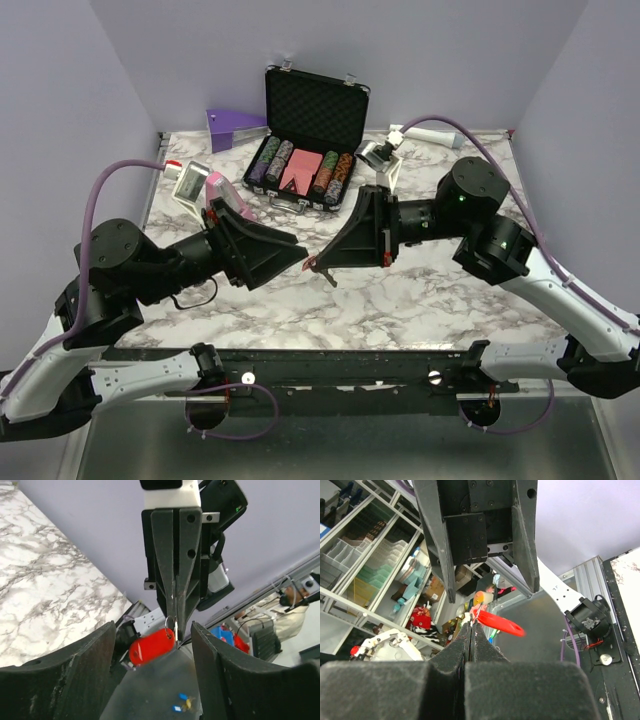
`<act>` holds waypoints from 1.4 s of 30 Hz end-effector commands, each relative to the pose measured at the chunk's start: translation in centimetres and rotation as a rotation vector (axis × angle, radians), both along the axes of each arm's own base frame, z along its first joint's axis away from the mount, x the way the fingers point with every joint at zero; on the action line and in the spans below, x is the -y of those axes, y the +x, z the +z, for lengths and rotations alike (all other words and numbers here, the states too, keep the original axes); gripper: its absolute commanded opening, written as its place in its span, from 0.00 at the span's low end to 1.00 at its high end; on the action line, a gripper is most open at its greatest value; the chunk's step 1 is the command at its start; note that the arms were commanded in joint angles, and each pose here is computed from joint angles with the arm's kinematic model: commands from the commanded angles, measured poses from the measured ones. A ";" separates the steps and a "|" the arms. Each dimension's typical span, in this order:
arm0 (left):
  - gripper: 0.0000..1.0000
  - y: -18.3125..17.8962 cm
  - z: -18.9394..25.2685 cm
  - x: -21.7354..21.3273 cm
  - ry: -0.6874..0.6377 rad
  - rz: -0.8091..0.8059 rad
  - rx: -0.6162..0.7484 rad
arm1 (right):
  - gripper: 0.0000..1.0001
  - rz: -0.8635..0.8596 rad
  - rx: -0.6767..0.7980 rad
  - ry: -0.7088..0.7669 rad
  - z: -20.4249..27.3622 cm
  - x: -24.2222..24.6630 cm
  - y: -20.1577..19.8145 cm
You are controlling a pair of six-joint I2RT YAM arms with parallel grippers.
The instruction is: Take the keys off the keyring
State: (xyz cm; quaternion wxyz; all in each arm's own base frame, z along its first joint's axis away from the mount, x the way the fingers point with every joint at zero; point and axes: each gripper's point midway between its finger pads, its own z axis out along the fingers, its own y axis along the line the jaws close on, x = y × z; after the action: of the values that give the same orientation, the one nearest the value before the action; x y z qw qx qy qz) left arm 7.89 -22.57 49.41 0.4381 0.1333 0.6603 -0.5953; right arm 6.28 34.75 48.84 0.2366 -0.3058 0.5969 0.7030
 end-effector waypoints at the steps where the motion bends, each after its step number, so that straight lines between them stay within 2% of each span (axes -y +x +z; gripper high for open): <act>1: 0.68 0.1 2.0 -0.8 -0.116 0.029 -0.040 | 0.01 0.026 0.034 0.051 1.8 0.0 -0.8; 14: 0.55 -0.1 1.2 0.8 -0.115 -0.019 -0.076 | 0.01 0.050 0.040 0.040 1.4 -1.0 -1.5; 42: 0.17 -1.3 -0.2 1.8 -0.055 -0.104 -0.107 | 0.01 0.026 0.053 0.053 1.6 -1.0 -1.5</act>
State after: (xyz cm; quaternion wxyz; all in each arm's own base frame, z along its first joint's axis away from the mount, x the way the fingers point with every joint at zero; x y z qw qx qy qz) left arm 7.54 -24.08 49.52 0.3928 0.1039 0.6557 -0.6364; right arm 4.96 36.00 48.65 0.2229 -0.3232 0.5898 0.7056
